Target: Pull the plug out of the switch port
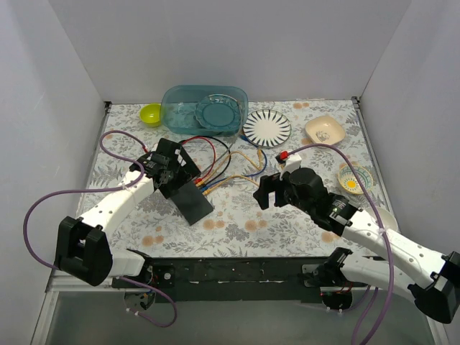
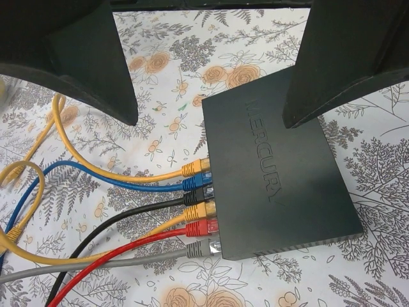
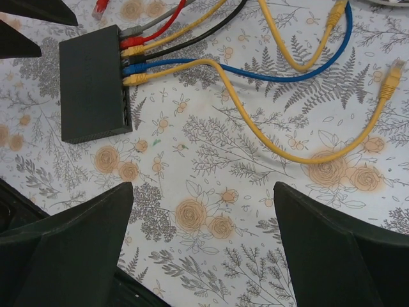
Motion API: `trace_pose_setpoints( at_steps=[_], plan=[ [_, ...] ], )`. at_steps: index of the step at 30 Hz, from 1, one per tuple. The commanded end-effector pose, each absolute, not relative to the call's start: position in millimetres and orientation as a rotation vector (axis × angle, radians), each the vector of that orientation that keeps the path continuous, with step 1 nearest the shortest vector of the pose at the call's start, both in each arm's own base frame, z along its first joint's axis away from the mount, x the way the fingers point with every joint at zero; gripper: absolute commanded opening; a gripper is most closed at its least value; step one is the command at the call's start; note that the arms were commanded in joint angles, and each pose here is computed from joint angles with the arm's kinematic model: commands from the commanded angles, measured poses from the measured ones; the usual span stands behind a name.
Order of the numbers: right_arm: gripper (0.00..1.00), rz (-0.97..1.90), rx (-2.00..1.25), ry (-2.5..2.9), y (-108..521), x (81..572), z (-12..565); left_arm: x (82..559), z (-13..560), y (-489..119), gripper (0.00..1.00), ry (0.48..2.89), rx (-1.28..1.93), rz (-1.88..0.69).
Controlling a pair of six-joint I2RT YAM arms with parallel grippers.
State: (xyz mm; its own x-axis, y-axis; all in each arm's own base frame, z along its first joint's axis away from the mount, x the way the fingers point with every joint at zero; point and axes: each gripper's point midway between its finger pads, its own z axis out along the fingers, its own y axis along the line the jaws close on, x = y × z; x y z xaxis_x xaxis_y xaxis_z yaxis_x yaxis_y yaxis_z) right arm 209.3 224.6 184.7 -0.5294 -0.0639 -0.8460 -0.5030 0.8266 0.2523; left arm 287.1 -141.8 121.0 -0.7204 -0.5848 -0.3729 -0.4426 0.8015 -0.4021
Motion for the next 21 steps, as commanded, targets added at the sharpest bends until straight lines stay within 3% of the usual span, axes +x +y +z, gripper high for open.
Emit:
trace_pose_setpoints(
  at_steps=[1,9,12,16,21],
  plan=[
    [0.99,0.695,-0.445,2.076,246,207,192,283,128,-138,0.98,2.462,-0.789,-0.395],
    [0.95,0.761,-0.534,2.200,303,227,181,272,115,-129,0.98,2.478,-0.897,-0.325],
    [0.85,0.808,-0.565,2.245,324,232,170,265,110,-120,0.98,2.474,-0.951,-0.275],
    [0.56,0.885,-0.573,2.285,348,235,159,258,107,-119,0.97,2.468,-0.994,-0.285],
    [0.46,0.914,-0.584,2.359,369,241,133,246,96,-122,0.84,2.487,-1.055,-0.324]
  ],
)
